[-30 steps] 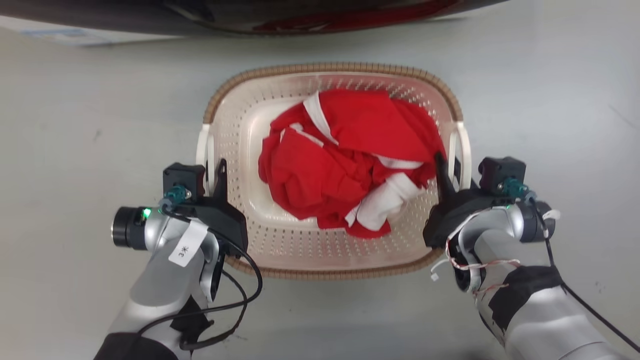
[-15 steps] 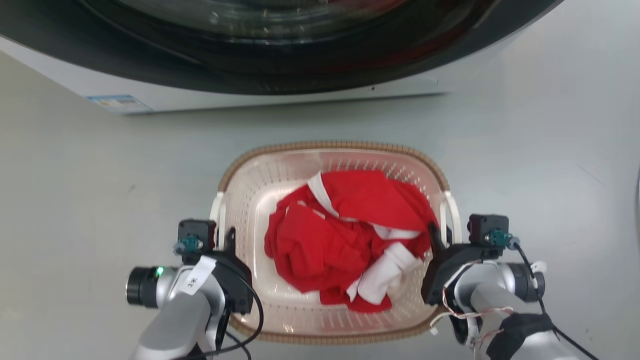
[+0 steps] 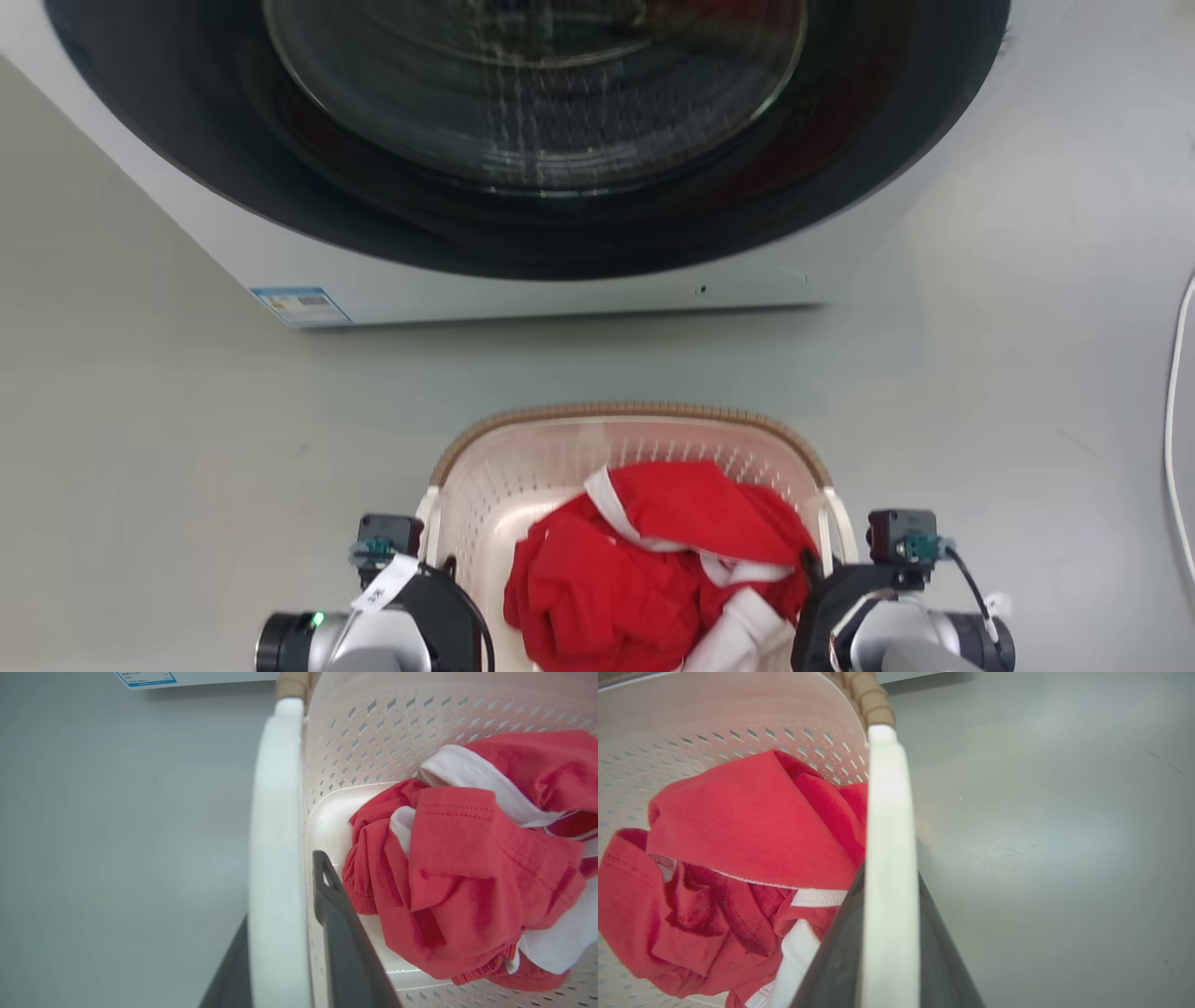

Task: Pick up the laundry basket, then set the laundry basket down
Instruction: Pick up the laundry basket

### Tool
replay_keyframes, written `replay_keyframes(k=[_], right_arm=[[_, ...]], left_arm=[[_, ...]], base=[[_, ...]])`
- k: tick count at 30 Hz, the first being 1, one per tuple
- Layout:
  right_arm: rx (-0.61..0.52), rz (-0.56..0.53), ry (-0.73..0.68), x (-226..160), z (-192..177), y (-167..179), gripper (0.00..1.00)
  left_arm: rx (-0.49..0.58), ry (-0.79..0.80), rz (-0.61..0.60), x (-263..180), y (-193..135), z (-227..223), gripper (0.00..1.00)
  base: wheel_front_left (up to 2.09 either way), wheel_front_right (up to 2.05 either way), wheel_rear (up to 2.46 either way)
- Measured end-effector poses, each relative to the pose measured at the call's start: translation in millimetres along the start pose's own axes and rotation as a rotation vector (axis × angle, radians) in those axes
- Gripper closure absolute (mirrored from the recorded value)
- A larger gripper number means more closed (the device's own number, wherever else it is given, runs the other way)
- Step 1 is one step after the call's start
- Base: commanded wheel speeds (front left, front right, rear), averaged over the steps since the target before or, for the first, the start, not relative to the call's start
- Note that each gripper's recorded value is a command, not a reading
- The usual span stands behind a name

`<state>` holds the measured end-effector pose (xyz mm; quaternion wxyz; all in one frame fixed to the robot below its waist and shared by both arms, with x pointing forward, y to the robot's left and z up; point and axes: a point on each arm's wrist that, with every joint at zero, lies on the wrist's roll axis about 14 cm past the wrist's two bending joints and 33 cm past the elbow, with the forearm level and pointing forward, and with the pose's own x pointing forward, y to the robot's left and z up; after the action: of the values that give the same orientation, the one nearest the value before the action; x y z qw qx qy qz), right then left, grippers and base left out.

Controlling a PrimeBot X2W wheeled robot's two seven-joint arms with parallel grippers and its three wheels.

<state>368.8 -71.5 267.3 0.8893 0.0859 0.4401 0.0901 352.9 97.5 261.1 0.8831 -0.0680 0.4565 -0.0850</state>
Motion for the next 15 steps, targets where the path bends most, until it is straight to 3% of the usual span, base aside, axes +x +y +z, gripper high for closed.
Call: replay_keyframes(k=[6,15], right_arm=[[-0.016,0.021,0.005,-16.5,-5.6,10.6,1.00],[-0.054,0.044,-0.058,-40.9,14.4,25.2,1.00]], left_arm=[[-0.006,0.002,0.009,-19.1,0.7,-8.6,1.00],[0.019,-0.065,0.011,-45.2,-2.3,8.2,1.00]], base=[[0.00,0.00,0.00],[0.00,0.00,0.00]])
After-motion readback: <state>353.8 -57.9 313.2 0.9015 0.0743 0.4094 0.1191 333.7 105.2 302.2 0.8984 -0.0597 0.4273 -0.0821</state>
